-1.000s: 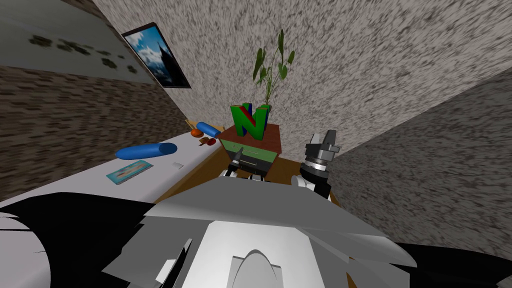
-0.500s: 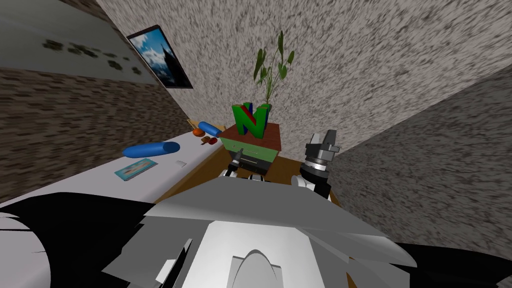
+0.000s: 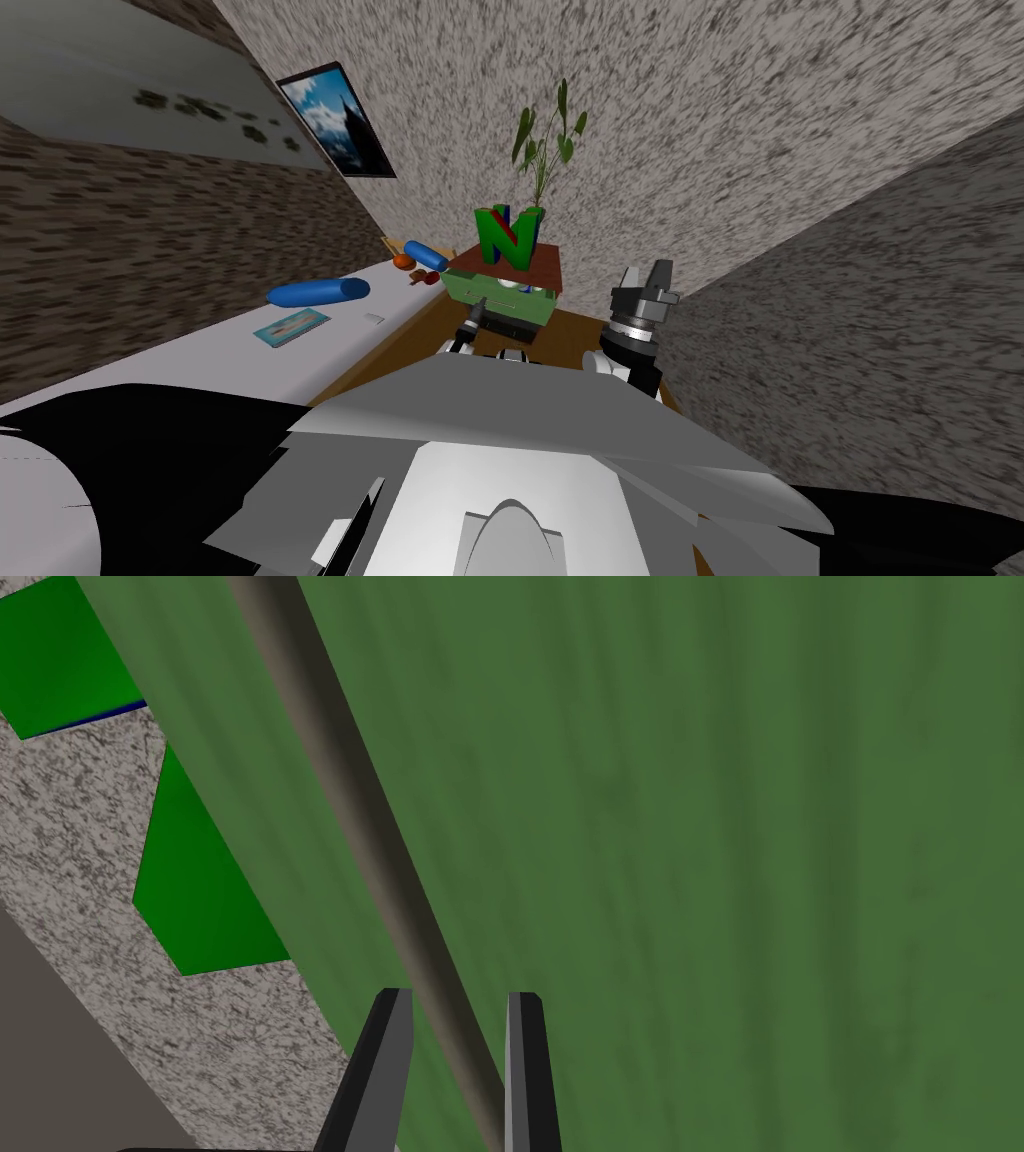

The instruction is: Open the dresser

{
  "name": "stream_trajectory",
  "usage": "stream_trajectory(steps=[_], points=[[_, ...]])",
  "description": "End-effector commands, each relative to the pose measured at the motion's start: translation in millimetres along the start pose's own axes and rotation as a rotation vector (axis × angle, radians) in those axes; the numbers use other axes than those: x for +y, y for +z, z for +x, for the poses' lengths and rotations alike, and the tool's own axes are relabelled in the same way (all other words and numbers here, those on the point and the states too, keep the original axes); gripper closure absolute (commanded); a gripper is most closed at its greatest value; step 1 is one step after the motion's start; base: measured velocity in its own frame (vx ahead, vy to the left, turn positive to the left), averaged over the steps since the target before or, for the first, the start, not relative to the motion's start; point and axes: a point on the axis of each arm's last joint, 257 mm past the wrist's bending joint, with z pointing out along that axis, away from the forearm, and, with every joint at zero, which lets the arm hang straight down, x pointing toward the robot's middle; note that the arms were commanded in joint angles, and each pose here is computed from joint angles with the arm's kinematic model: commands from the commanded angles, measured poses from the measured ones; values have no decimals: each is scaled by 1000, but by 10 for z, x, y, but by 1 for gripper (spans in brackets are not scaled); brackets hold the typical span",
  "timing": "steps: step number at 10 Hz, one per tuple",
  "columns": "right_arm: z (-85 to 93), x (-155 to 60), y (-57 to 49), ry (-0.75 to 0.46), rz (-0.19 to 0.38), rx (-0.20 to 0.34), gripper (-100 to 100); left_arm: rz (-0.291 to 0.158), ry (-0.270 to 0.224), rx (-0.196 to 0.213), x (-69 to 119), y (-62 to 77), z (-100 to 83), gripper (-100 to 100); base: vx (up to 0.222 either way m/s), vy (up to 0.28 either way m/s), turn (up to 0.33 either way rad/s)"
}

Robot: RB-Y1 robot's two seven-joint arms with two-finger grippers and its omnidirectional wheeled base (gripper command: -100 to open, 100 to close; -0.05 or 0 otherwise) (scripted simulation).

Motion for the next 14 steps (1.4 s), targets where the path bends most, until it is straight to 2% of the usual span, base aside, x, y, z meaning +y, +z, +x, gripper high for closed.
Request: stream_trajectory(steps=[1, 3, 4, 7, 8, 14], points=[[0, 0, 0, 0, 0, 0, 0, -7, 1, 6, 11, -60, 4, 100, -179, 37, 24], [0, 0, 0, 0, 0, 0, 0, -4, -1, 7, -7, -59, 11, 100, -140, 45, 5], [0, 0, 0, 0, 0, 0, 0, -8, -2, 13, -1, -115, 30, 100, -139, 21, 34], [0, 0, 0, 0, 0, 0, 0, -7, -2, 19, -14, -169, 37, 100, -183, 35, 27], [0, 0, 0, 0, 0, 0, 0, -2, -3, 16, -114, -64, -17, -100, -108, 7, -9], [0, 0, -1, 0, 0, 0, 0, -4, -1, 12, -373, 146, -174, -100, -14, -5, -11]])
